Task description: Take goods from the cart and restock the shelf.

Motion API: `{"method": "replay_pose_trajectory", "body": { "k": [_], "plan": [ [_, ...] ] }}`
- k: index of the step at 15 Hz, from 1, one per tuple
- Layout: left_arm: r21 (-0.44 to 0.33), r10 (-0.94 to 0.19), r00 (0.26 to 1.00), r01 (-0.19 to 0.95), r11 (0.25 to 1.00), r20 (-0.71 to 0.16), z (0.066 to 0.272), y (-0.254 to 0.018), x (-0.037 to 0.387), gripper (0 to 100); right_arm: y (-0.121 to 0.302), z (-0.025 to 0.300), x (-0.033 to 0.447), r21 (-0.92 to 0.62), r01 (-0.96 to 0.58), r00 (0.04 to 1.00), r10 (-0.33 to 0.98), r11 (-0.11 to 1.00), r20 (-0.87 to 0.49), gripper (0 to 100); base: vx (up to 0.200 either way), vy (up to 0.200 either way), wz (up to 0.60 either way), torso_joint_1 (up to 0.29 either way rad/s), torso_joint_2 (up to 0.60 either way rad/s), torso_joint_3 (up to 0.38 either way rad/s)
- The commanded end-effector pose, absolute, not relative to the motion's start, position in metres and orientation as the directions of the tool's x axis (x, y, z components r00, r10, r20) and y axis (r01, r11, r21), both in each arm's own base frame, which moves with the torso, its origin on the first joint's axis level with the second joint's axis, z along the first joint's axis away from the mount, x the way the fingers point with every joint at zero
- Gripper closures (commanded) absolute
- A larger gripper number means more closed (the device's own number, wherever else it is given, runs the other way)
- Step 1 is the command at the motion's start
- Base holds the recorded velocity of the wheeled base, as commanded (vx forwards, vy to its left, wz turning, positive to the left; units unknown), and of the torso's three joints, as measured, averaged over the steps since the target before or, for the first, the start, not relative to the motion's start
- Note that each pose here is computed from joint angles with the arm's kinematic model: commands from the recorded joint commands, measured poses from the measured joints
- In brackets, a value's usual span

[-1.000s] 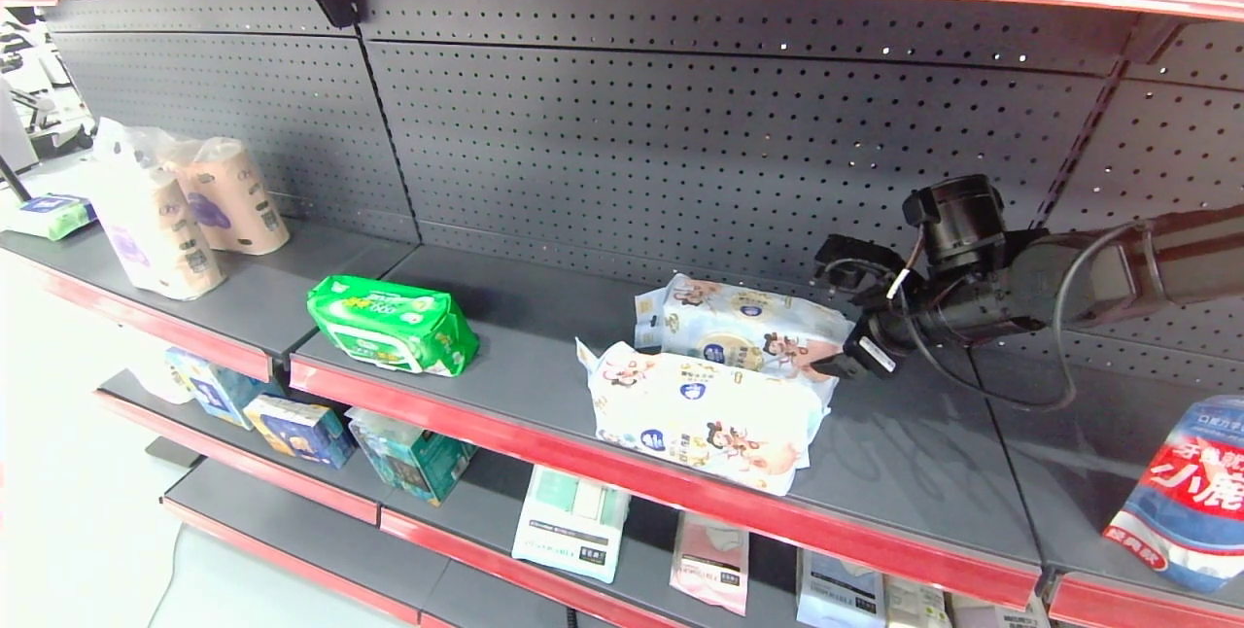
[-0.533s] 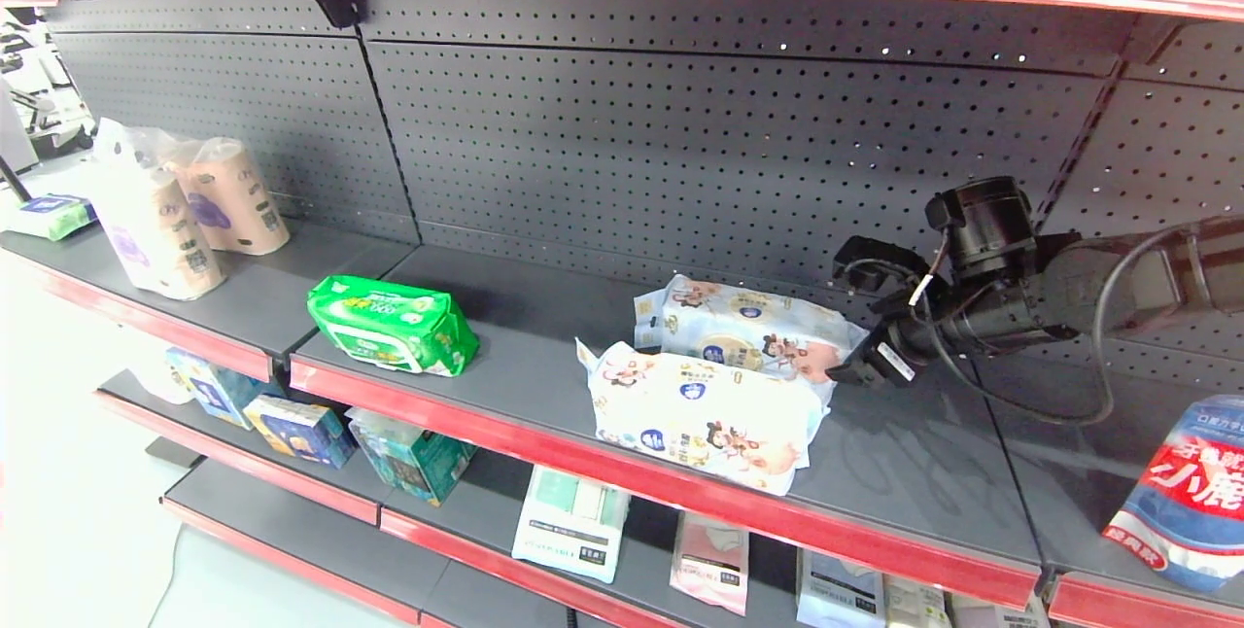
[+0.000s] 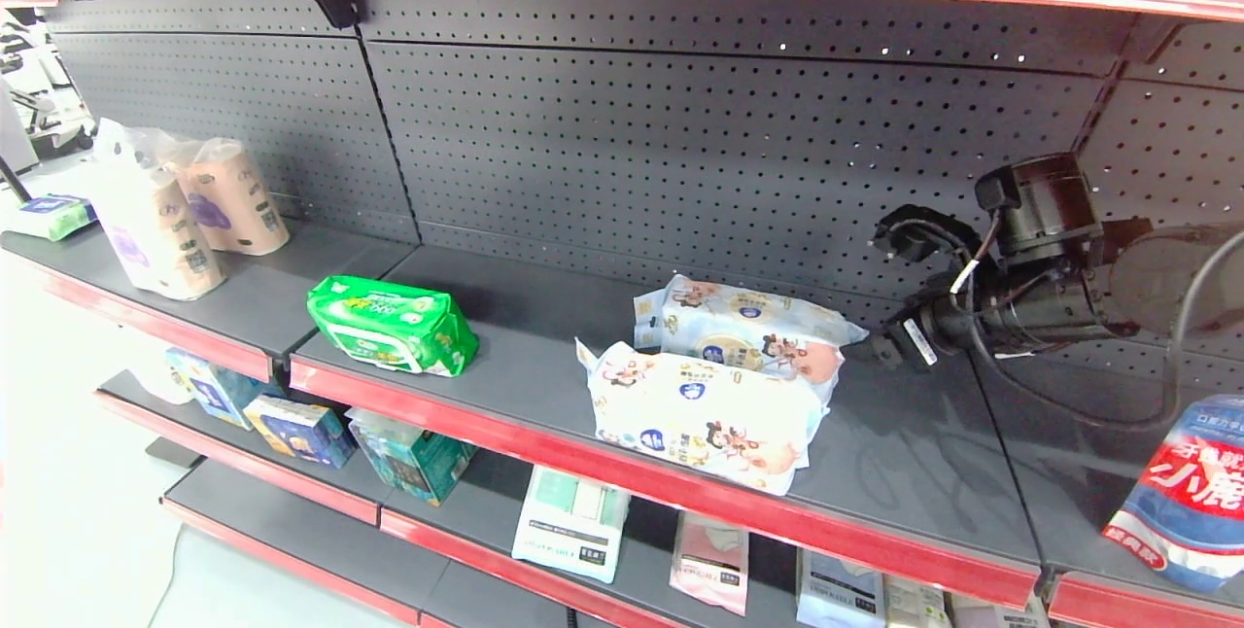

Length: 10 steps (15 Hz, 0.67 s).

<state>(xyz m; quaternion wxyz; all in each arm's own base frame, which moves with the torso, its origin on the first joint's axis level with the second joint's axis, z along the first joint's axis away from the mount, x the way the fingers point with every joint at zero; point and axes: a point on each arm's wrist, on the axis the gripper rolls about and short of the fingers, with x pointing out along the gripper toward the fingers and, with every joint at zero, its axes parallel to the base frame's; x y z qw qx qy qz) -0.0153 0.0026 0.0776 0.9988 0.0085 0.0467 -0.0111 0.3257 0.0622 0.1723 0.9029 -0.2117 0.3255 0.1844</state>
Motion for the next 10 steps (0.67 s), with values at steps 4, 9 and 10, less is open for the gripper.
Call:
{"method": "replay_pose_trajectory", "body": {
  "k": [4, 9, 10],
  "plan": [
    [0.016, -0.021, 0.995, 0.023, 1.000, -0.095, 0.078, 0.003, -0.015, 0, 0.062, 0.191, 0.315, -0.094, -0.318, 0.789, 0.208, 0.943, -0.577, 0, 0.000, 0.000, 0.00, 0.000, 0.00, 0.000],
    [0.016, -0.021, 0.995, 0.023, 1.000, -0.095, 0.078, 0.003, -0.015, 0, 0.057, 0.199, 0.306, -0.077, -0.134, 0.916, 0.094, 0.988, -0.390, 0, 0.000, 0.000, 0.00, 0.000, 0.00, 0.000],
    [0.016, -0.021, 0.995, 0.023, 1.000, -0.095, 0.078, 0.003, -0.015, 0, 0.056, 0.201, 0.302, -0.064, -0.094, 0.934, 0.066, 0.994, -0.351, 0, 0.000, 0.000, 0.00, 0.000, 0.00, 0.000]
  ]
}}
